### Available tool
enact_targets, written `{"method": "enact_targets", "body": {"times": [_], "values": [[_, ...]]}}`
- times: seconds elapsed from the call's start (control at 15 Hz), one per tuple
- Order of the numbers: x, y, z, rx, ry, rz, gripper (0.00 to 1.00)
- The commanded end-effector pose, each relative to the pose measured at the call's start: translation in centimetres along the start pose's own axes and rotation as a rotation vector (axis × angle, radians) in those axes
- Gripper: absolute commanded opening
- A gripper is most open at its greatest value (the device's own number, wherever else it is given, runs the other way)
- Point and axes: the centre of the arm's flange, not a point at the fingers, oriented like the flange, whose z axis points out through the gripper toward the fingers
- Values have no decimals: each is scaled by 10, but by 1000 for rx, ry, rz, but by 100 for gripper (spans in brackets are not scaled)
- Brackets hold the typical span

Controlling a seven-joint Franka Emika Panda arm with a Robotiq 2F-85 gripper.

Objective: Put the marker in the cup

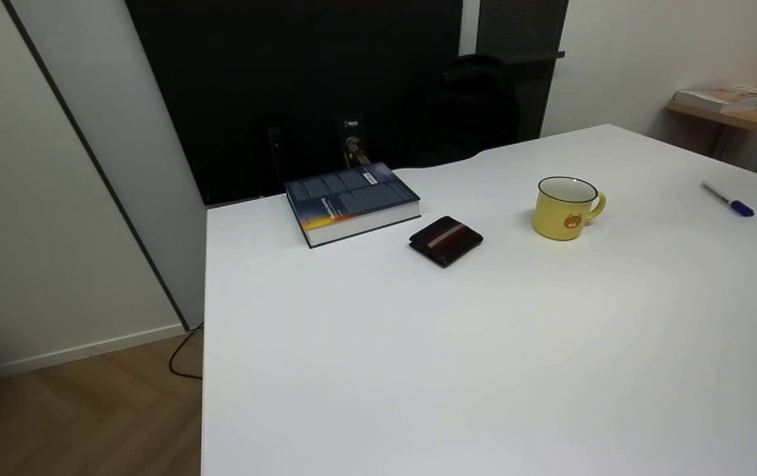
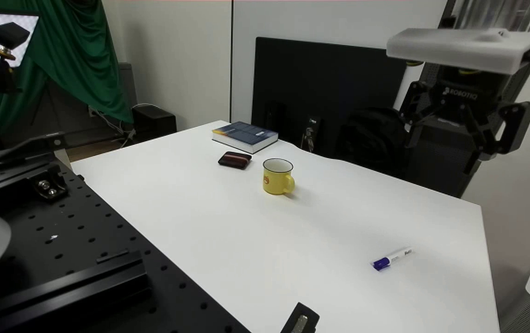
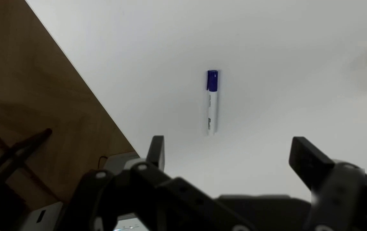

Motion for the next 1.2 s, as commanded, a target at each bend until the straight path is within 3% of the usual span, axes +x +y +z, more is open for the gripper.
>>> {"method": "enact_targets", "body": {"times": [0.0, 0.67, 1.13], "values": [[35, -5, 34, -35, 14, 40, 100], [87, -20, 117, -77, 46, 124, 100], [99, -45, 185, -98, 48, 164, 100]]}}
